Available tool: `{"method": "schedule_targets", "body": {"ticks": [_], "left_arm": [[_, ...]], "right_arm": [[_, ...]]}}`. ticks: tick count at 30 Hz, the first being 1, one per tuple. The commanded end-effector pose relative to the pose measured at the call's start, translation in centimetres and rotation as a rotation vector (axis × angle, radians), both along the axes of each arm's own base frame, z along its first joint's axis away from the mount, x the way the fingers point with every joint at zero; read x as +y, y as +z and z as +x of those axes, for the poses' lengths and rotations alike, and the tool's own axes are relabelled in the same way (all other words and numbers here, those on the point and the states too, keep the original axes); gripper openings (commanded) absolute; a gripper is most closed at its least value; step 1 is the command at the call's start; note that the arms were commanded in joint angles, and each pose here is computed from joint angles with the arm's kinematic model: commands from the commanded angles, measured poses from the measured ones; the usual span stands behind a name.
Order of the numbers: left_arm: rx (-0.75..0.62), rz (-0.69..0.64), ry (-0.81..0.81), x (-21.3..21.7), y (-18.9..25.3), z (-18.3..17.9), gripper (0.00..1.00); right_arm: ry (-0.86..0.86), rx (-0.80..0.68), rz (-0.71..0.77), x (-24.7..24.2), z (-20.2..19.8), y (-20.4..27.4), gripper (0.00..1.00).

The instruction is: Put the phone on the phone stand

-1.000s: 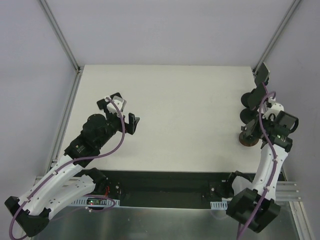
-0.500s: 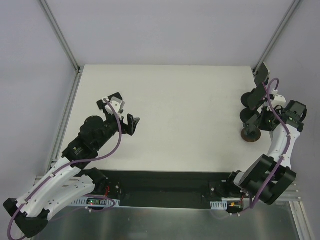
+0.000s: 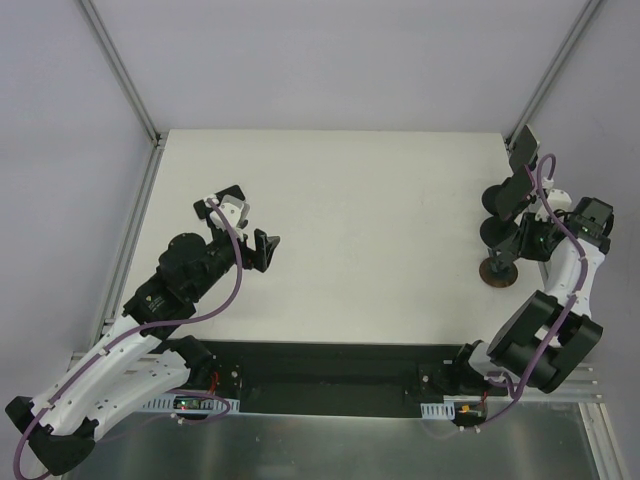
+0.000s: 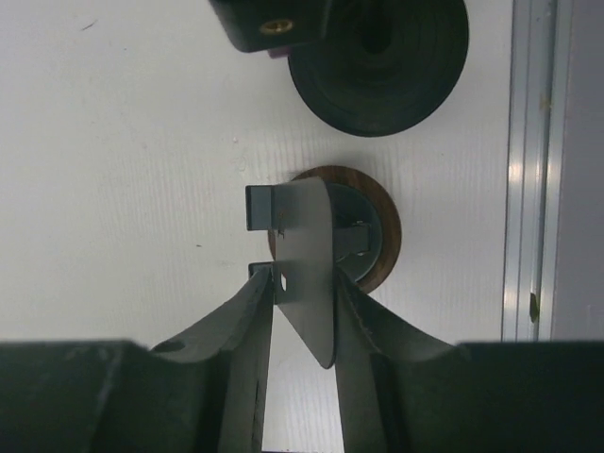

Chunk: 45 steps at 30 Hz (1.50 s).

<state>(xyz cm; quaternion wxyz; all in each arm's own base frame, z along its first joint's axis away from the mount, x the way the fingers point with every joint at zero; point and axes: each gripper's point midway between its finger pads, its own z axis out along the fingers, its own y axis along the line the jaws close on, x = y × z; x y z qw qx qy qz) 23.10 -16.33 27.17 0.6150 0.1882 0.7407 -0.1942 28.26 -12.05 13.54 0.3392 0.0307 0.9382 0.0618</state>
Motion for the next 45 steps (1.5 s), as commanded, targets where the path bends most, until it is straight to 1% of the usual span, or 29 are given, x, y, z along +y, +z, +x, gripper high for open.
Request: {"method": "schedule_targets", "body": {"ticks": [1,6,8,10,11,12,14,17,19,21,22,23,24,26,27,28,29,30,32,33,34,35,36,38,40,41,42,43,45], "left_arm": [[-0.048,-0.023,0.018,0.2,1.3,0.3,0.79],[-0.049,-0.015,0.026,0.3,1.1,0.4,0.79],[-0.049,-0.010,0.029,0.3,1.1,0.5,0.79],[-0.050,-0.008,0.030,0.4,1.0,0.5,0.79],[-0.046,-0.003,0.031,0.3,0.9,0.6,0.79],[-0.049,-0.003,0.034,0.4,0.9,0.6,0.79],[-0.048,0.003,0.037,0.4,0.8,0.7,0.79],[-0.048,0.008,0.058,0.7,0.7,1.0,0.79],[-0.053,0.035,0.072,1.0,0.4,1.3,0.79],[-0.049,0.047,0.084,1.1,0.2,1.5,0.80],[-0.047,0.062,0.094,1.2,-0.1,1.7,0.80],[-0.044,0.071,0.102,1.3,-0.4,1.9,0.80],[-0.040,0.079,0.106,1.3,-0.6,2.0,0.81],[-0.023,0.109,0.115,1.3,-1.4,2.4,0.82],[-0.019,0.115,0.114,1.2,-1.6,2.5,0.83],[-0.005,0.136,0.118,1.1,-2.3,2.8,0.83],[0.003,0.150,0.129,1.2,-2.7,3.0,0.84],[0.010,0.160,0.134,1.3,-2.9,3.2,0.85],[0.026,0.197,0.160,1.5,-3.8,3.8,0.87],[0.030,0.208,0.170,1.7,-4.0,4.0,0.88],[0.041,0.227,0.185,1.9,-4.5,4.3,0.89],[0.048,0.240,0.203,2.3,-4.9,4.5,0.91],[0.060,0.245,0.215,2.5,-5.2,4.8,0.92],[0.109,0.238,0.261,3.6,-6.6,5.9,0.94],[0.198,0.214,0.245,3.4,-8.2,6.8,0.95],[0.253,0.162,0.310,5.0,-8.6,7.9,0.95],[0.275,0.108,0.288,4.6,-7.6,8.7,0.95],[0.357,0.077,0.315,4.9,-8.9,9.6,0.95],[0.425,0.021,0.396,7.2,-9.3,11.5,0.96]], "right_arm": [[-0.076,0.008,-0.069,-2.0,0.1,0.0,0.37],[-0.159,-0.003,-0.134,-3.4,0.4,1.2,0.61],[-0.215,0.005,-0.169,-4.2,0.3,2.0,0.66],[-0.264,-0.004,-0.217,-4.8,0.4,3.7,0.78],[-0.323,0.005,-0.270,-5.7,-0.2,4.5,0.91],[-0.344,0.011,-0.301,-5.8,-0.4,5.2,0.96],[-0.430,0.015,-0.422,-6.5,-1.4,7.8,0.96],[-0.518,-0.054,-0.468,-5.7,-2.9,11.1,0.96],[-0.512,-0.122,-0.435,-3.5,-3.1,12.2,0.96],[-0.413,-0.216,-0.386,0.4,-3.5,12.8,0.96],[-0.387,-0.243,-0.363,1.8,-3.8,12.9,0.96],[-0.369,-0.314,-0.338,3.2,-4.7,13.9,0.96],[-0.284,-0.322,-0.283,6.0,-4.6,12.4,0.96],[-0.197,-0.419,-0.122,10.1,-5.1,12.4,0.96],[-0.119,-0.399,-0.054,12.6,-5.3,10.3,0.96],[-0.117,-0.395,0.054,14.5,-5.5,9.5,0.96],[-0.038,-0.429,0.169,17.2,-5.7,9.9,0.96],[0.032,-0.374,0.236,19.6,-6.3,7.5,0.96],[0.075,-0.365,0.414,23.1,-6.3,7.1,0.96],[0.141,-0.333,0.464,25.3,-7.0,6.1,0.96],[0.167,-0.290,0.482,26.4,-7.4,4.1,0.96],[0.192,-0.282,0.498,27.6,-7.2,3.6,0.96],[0.253,-0.255,0.496,29.1,-8.2,2.9,0.96],[0.290,-0.218,0.455,30.1,-8.4,1.7,0.96],[0.365,-0.208,0.434,31.4,-8.9,2.1,0.96],[0.402,-0.184,0.438,32.0,-9.3,2.0,0.96],[0.432,-0.188,0.438,32.3,-9.4,2.5,0.96],[0.441,-0.183,0.439,32.4,-9.5,2.8,0.96],[0.451,-0.207,0.452,32.4,-9.7,4.1,0.96]]}}
